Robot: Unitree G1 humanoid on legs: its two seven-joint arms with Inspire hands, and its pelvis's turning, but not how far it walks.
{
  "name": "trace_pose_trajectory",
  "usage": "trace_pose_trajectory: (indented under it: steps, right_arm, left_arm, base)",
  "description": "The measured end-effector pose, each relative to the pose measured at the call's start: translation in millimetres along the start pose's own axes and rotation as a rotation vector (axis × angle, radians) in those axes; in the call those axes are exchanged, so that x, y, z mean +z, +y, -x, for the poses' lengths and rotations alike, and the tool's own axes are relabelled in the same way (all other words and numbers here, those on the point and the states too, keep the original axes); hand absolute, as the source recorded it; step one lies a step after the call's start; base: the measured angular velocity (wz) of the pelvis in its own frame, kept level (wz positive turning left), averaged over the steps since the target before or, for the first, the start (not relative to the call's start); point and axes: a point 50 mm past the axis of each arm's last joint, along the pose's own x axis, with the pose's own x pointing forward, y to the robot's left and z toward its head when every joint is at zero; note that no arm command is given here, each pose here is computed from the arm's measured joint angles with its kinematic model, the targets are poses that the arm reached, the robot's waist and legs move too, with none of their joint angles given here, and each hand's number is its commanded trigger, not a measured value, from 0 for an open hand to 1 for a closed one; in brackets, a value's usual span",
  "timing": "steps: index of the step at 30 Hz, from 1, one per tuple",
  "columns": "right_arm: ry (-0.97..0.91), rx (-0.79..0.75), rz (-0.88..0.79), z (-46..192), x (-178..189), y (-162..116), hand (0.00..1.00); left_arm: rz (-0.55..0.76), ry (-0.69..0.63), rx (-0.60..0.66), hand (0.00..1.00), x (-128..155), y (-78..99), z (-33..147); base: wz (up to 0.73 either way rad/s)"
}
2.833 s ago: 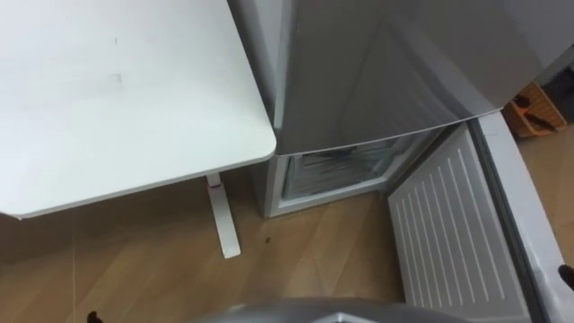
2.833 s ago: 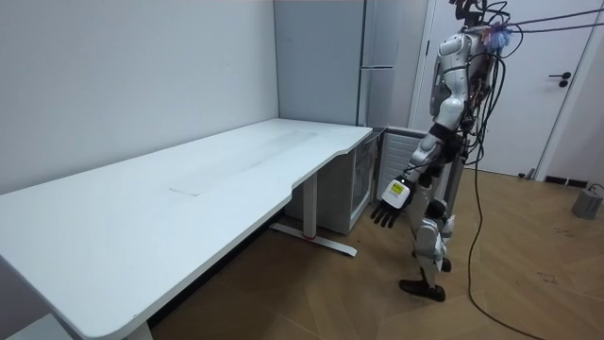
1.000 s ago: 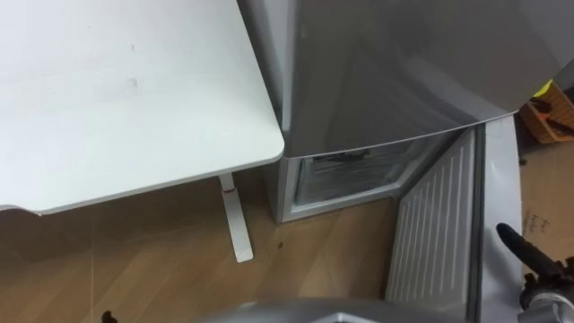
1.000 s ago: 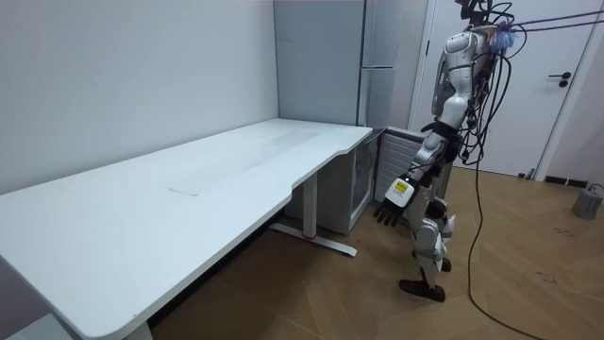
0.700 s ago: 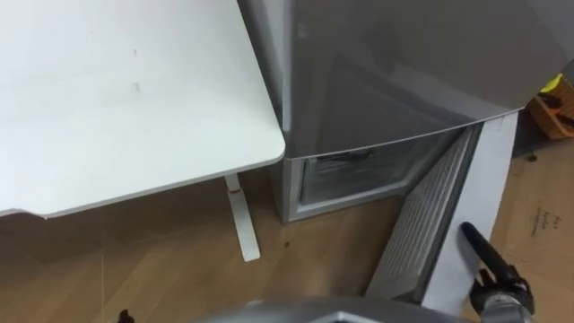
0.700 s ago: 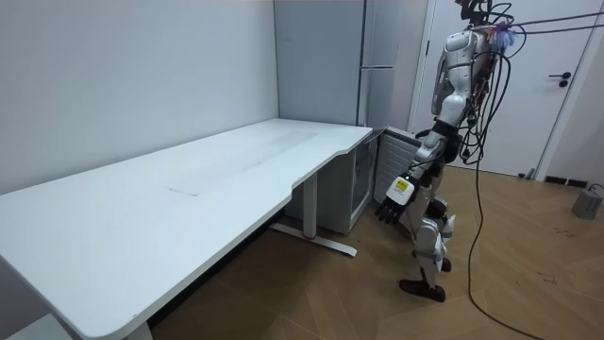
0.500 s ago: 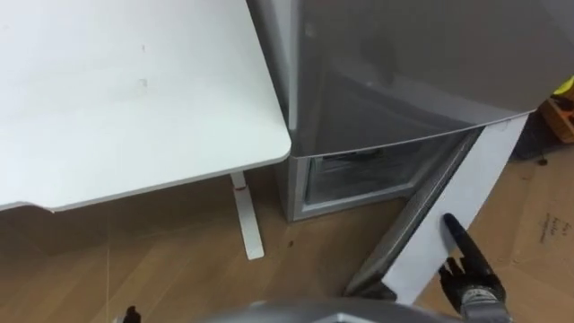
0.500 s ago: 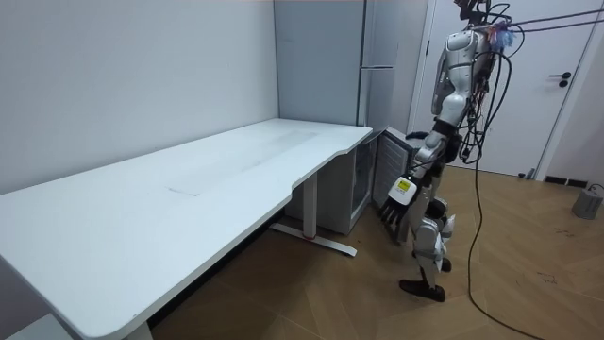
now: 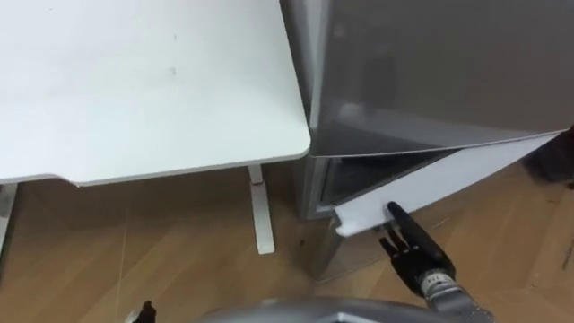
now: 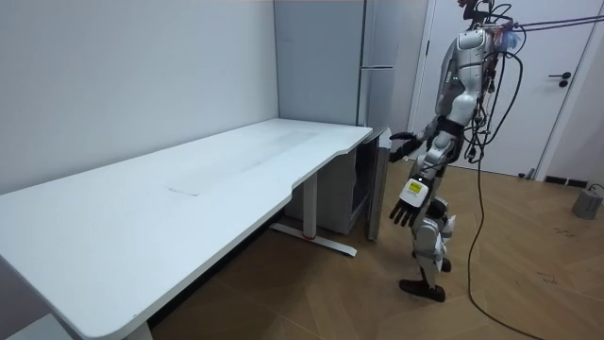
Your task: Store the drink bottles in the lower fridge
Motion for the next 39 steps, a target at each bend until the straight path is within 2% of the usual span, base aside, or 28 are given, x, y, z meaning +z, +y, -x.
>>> trace_pose_trajectory:
  steps: [8,21,33,39]
  right_arm:
    - [0.139,0.186,0.189,-8,-21,32,0.0]
    - [0.2,0.231,0.344,-7,-28,33,0.0]
    - [0.249,0.191,0.379,1,-37,16,0.0]
    - [0.289,0.082,0.387,8,-39,-11,0.0]
  left_arm:
    - [-0.034,0.004,-0.043,0.0,2,-10.6,1.0]
    - [-0.036,0.004,-0.057,0.0,4,-12.0,0.9]
    - [-0.106,-0.015,-0.067,0.0,8,-10.2,-0.2]
    - [-0.11,0.007,-0.071,0.0,5,-11.3,-0.4]
  base:
    - [0.12]
    - [0.04]
    - [0.01]
    - [0.0]
